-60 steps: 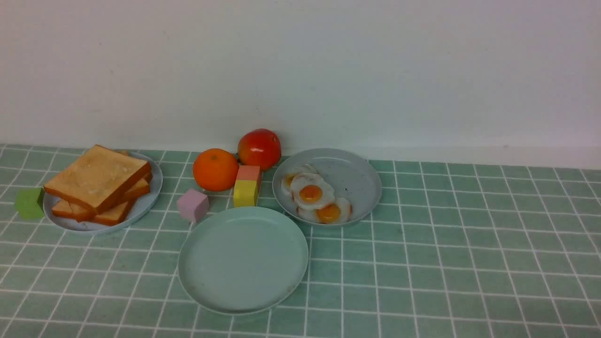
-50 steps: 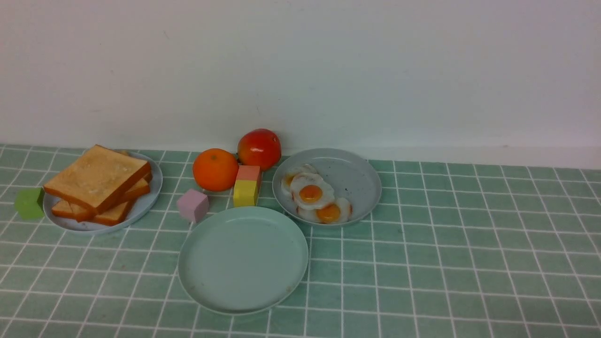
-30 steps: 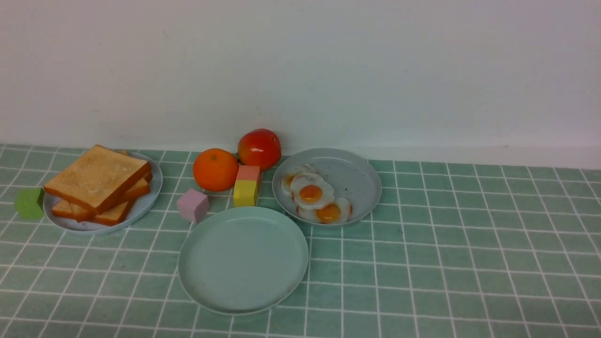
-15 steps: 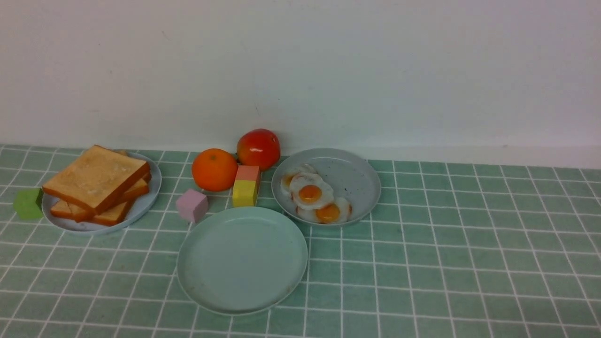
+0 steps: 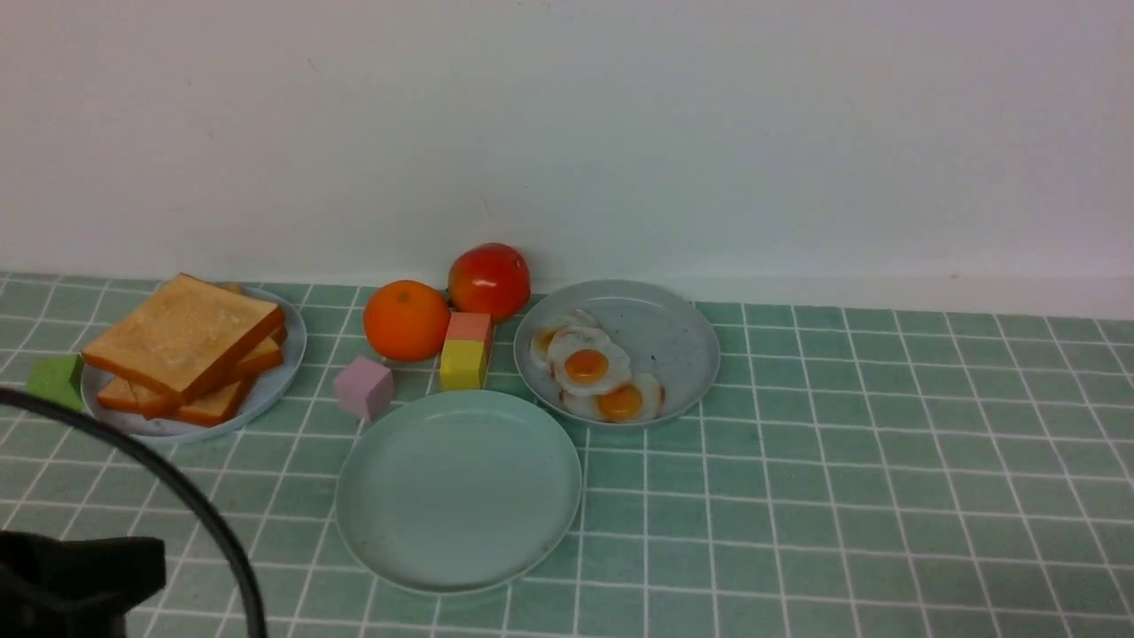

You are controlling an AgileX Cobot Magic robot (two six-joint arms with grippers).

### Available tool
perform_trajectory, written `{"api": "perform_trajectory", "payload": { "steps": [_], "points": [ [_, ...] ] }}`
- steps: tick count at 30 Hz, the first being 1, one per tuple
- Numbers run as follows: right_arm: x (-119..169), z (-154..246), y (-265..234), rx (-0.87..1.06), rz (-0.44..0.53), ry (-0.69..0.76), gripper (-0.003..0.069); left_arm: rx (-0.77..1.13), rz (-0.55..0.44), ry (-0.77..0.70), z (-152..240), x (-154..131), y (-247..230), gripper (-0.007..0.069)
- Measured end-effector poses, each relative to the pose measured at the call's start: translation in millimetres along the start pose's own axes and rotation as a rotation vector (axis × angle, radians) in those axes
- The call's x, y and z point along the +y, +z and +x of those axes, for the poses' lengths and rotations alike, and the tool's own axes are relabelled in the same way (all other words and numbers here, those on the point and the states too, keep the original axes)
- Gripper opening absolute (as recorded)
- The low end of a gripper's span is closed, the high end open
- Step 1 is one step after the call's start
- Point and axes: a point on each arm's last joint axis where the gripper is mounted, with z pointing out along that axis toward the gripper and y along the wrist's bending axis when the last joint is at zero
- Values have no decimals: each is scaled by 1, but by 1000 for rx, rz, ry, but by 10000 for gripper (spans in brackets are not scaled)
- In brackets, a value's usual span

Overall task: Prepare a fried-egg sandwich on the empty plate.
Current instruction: Use the left arm to grab a slice of bread

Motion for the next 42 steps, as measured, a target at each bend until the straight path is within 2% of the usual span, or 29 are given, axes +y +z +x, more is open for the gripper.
{"api": "perform_trajectory", "payload": {
  "steps": [3, 6, 8, 11, 15, 19, 24, 30, 33, 37, 42],
  "points": [
    [2, -3, 0, -23, -15, 49, 239, 39, -20, 16, -10, 2, 14, -13],
    [18, -15, -4, 72, -49, 26, 204, 24, -39, 5, -18, 5, 27, -13],
    [36, -30, -7, 172, -78, -57, 164, 36, -44, -1, -22, 6, 33, -13],
    [67, -59, -6, 379, -113, -259, 80, 111, -57, 9, -33, 6, 45, -13],
    [108, -103, 8, 589, -171, -481, -3, 257, -91, 37, -53, 10, 73, -13],
    [126, -122, 28, 677, -191, -553, -6, 303, -133, 80, -74, 16, 102, -13],
    [137, -128, 40, 713, -236, -549, -4, 340, -214, 179, -107, 30, 139, -13],
    [141, -125, 35, 744, -287, -580, 0, 349, -306, 111, -147, 83, 183, -13],
    [141, -125, 35, 745, -294, -583, 0, 328, -333, 138, -155, 103, 206, -8],
    [141, -125, 35, 744, -294, -583, 1, 352, -359, 195, -155, 113, 228, 43],
    [141, -125, 35, 744, -294, -583, 3, 404, -436, 336, -153, 130, 243, 260]
  ]
}}
